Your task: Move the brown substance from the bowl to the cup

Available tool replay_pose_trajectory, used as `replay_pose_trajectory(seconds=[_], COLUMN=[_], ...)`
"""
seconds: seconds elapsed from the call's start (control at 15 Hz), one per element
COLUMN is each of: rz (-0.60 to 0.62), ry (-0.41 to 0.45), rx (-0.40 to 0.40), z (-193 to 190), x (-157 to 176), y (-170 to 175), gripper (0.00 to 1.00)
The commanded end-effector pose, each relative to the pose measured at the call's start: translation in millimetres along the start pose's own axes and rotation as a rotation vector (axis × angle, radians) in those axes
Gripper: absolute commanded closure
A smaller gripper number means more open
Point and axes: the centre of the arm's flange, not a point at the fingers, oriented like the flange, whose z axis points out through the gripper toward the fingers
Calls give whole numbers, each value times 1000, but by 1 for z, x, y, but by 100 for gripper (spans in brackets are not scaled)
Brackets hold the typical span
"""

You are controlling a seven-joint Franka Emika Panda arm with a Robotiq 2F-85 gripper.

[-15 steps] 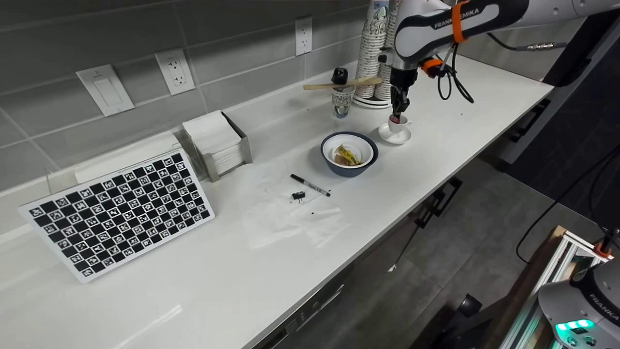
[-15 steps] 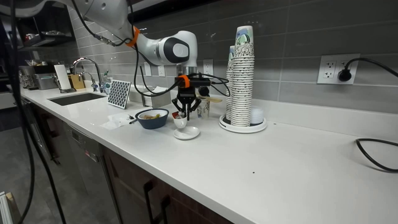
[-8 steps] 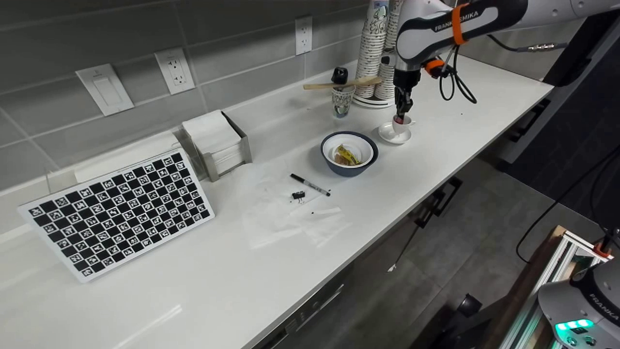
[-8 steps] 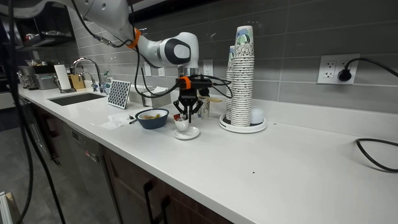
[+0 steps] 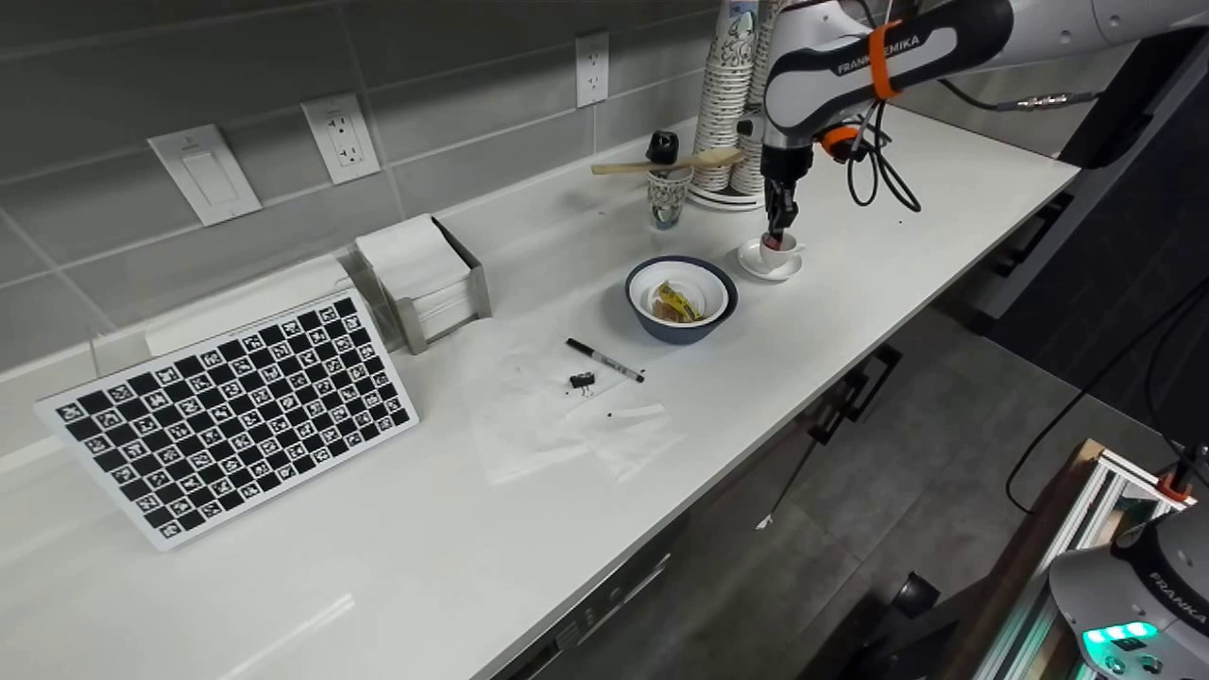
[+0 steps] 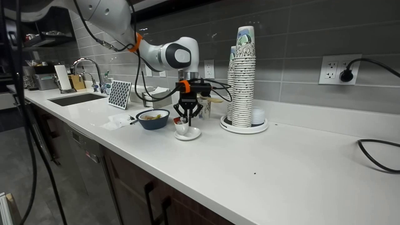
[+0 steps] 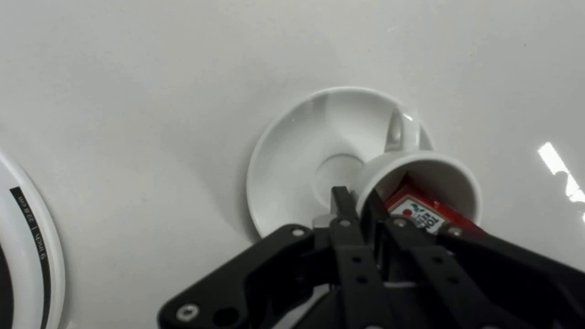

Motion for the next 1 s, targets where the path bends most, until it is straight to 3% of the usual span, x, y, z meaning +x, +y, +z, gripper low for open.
replay_pose_trajectory(seconds=[0.0, 0.67, 0.73, 0.8, 0.93], rz=[36, 105, 107, 110, 114], ry=[-26, -38, -44, -46, -51], rx=[-32, -36, -28, -26, -15], z=[3, 4, 6, 6, 3], x=[6, 8, 10, 11, 10], y=[9, 26, 26, 26, 27], gripper=[98, 98, 66, 65, 53])
